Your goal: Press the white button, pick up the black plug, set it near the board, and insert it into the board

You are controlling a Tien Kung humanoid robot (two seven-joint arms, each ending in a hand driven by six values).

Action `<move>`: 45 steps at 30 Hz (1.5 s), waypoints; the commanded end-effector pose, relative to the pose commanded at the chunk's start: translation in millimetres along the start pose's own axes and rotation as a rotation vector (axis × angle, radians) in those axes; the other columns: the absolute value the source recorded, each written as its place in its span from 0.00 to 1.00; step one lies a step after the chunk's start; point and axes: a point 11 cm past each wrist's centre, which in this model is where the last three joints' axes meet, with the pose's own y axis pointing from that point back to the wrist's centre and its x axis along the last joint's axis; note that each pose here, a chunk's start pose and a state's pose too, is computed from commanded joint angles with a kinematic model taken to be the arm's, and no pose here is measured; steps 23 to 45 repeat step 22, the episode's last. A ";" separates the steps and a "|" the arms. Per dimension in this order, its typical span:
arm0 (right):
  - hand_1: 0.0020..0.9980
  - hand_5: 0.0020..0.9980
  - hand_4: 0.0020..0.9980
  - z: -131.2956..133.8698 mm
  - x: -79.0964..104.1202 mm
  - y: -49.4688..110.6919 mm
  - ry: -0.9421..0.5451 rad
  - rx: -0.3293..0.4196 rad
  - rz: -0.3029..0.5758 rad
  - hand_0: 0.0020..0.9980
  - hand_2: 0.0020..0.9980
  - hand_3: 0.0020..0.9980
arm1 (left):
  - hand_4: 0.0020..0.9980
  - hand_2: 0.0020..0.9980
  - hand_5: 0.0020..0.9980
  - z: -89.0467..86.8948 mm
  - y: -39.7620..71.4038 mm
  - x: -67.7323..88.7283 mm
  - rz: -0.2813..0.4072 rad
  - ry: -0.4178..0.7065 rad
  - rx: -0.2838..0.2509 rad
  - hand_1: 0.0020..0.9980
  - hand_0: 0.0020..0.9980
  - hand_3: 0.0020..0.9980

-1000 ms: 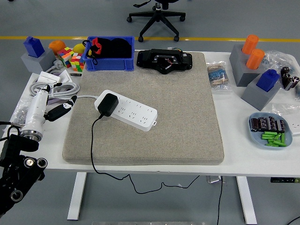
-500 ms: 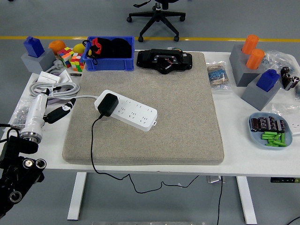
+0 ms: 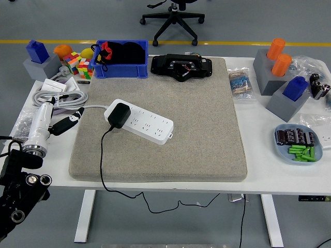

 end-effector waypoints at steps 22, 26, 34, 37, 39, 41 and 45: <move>0.60 0.41 0.67 0.8 2.0 -0.5 -0.018 -0.018 0.003 0.62 0.60 0.59 | 0.80 0.93 0.51 -4.0 0.8 -1.6 -0.005 -0.005 0.034 0.97 1.00 0.81; 0.60 0.41 0.67 0.8 2.0 -0.5 -0.018 -0.018 0.003 0.62 0.60 0.59 | 0.80 0.93 0.51 -4.0 0.8 -1.6 -0.005 -0.005 0.034 0.97 1.00 0.81; 0.60 0.41 0.67 0.8 2.0 -0.5 -0.018 -0.018 0.003 0.62 0.60 0.59 | 0.80 0.93 0.51 -4.0 0.8 -1.6 -0.005 -0.005 0.034 0.97 1.00 0.81; 0.60 0.41 0.67 0.8 2.0 -0.5 -0.018 -0.018 0.003 0.62 0.60 0.59 | 0.80 0.93 0.51 -4.0 0.8 -1.6 -0.005 -0.005 0.034 0.97 1.00 0.81; 0.60 0.41 0.67 0.8 2.0 -0.5 -0.018 -0.018 0.003 0.62 0.60 0.59 | 0.80 0.93 0.51 -4.0 0.8 -1.6 -0.005 -0.005 0.034 0.97 1.00 0.81; 0.60 0.41 0.67 0.8 2.0 -0.5 -0.018 -0.018 0.003 0.62 0.60 0.59 | 0.80 0.93 0.51 -4.0 0.8 -1.6 -0.005 -0.005 0.034 0.97 1.00 0.81; 0.60 0.41 0.67 0.8 2.0 -0.5 -0.018 -0.018 0.003 0.62 0.60 0.59 | 0.80 0.93 0.51 -4.0 0.8 -1.6 -0.005 -0.005 0.034 0.97 1.00 0.81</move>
